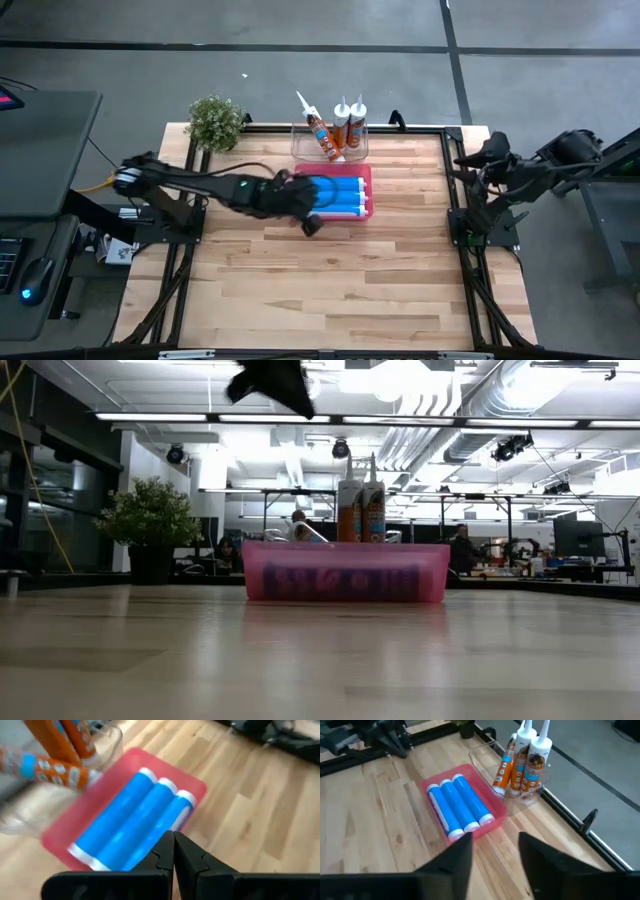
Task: Pick & place silicon tubes, Sealant and Lysol wipes
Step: Return to home position
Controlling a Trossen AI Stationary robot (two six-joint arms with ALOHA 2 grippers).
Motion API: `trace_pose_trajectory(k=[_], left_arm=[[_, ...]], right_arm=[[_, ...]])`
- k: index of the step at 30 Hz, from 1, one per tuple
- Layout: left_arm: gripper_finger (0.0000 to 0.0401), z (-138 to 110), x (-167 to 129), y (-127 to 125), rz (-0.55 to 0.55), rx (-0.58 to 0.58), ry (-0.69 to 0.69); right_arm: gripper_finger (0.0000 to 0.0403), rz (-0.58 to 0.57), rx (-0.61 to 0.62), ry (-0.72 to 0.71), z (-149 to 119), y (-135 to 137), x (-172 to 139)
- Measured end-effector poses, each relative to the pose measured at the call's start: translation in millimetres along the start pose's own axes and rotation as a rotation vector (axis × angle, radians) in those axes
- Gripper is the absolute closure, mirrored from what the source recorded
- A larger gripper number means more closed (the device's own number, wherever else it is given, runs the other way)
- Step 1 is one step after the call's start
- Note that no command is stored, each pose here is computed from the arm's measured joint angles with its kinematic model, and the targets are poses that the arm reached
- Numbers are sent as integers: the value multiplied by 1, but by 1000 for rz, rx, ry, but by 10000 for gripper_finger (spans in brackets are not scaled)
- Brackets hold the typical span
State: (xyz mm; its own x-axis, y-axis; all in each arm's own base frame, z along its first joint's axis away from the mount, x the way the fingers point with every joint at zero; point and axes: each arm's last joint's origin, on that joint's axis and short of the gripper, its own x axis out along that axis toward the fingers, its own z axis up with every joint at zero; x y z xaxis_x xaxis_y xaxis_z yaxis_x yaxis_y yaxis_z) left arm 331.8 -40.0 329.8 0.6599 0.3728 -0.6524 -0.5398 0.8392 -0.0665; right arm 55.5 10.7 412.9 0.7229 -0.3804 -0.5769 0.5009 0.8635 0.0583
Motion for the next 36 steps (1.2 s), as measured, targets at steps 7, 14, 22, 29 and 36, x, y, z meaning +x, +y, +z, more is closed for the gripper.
trace_pose_trajectory(k=[7, 14, 22, 29, 36], left_arm=[[401, -44, -26, 16, -151, -180, -242], [401, -78, -44, 45, -234, -221, -440], [401, -118, -31, 93, -491, -261, -701], [401, -145, -6, 130, -601, -256, -705], [401, -171, -14, 158, -654, -324, -849]], right_arm=[[389, -16, -28, -31, -18, -8, 9], [400, 120, 139, -128, -55, -7, 37], [401, 215, 236, -387, -71, 10, 63], [402, 234, 317, -491, -83, 14, 76], [402, 247, 408, -580, -92, 14, 84]])
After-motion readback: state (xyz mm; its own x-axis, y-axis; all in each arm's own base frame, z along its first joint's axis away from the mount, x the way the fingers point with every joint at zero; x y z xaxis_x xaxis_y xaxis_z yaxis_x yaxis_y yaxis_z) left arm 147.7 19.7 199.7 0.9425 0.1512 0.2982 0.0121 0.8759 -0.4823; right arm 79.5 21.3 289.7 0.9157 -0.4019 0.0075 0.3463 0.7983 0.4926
